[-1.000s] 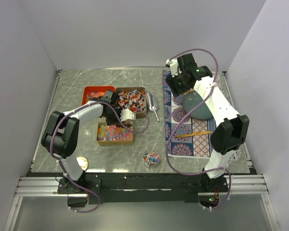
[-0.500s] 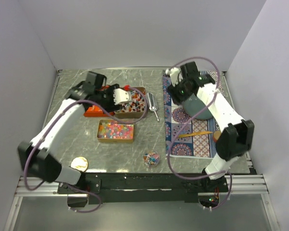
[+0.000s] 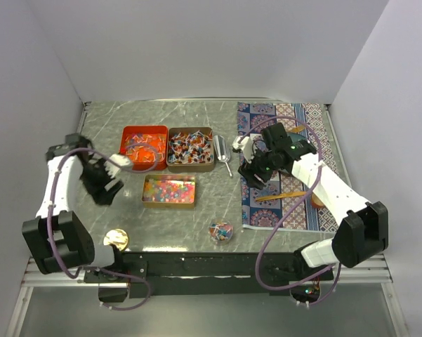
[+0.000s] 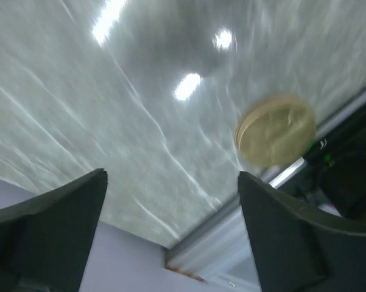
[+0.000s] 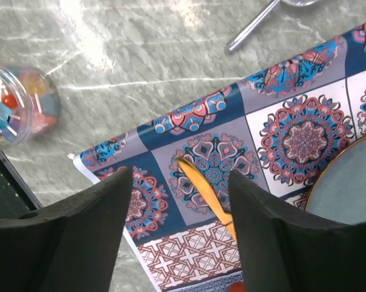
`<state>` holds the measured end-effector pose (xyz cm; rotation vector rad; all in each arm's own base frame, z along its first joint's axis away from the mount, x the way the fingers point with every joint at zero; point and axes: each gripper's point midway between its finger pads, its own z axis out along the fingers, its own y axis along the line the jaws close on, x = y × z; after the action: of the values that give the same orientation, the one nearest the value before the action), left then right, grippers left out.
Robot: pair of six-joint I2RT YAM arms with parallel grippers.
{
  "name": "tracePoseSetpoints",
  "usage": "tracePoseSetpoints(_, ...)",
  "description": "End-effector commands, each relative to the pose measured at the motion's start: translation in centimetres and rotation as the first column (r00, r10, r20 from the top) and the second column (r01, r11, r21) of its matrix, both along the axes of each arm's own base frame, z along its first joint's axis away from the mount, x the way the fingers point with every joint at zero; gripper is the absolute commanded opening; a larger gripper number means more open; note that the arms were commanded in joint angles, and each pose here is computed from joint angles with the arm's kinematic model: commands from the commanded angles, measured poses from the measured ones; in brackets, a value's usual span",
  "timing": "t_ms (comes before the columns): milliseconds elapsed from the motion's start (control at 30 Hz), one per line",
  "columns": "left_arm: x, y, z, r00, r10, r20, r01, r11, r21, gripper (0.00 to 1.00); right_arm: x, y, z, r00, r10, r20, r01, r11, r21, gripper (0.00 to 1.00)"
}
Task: Pack the candies
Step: Move the bottle lid to the center of the board.
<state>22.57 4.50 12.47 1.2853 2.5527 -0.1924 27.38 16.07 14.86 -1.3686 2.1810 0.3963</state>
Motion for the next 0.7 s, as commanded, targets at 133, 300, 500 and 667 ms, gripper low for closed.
tracePoseSetpoints(133,-6.9,2.8,-4.8,0.988,-0.134,-0.074,0.139,0.988,0.065,0.97,0.2,5.6,4.1,0.962,0.190,0.198,-0.207,0.976,0.072,0.75)
tracePoseSetpoints(300,-7.6,2.7,-6.7,0.986,-0.146,-0.078,0.151,0.987,0.059,0.99,0.8,10.3,6.8,0.959,0.202,0.199,-0.228,0.967,0.113,0.75)
tracePoseSetpoints(500,-6.6,2.0,-9.6,0.988,-0.153,0.018,0.152,0.987,0.056,0.98,1.5,10.3,7.5,0.967,0.169,0.190,-0.190,0.976,0.102,0.75)
tracePoseSetpoints(667,-4.4,-0.6,-10.3,0.980,-0.176,0.095,0.177,0.984,-0.001,0.98,1.4,9.3,7.5,0.970,0.144,0.197,-0.162,0.984,0.076,0.75)
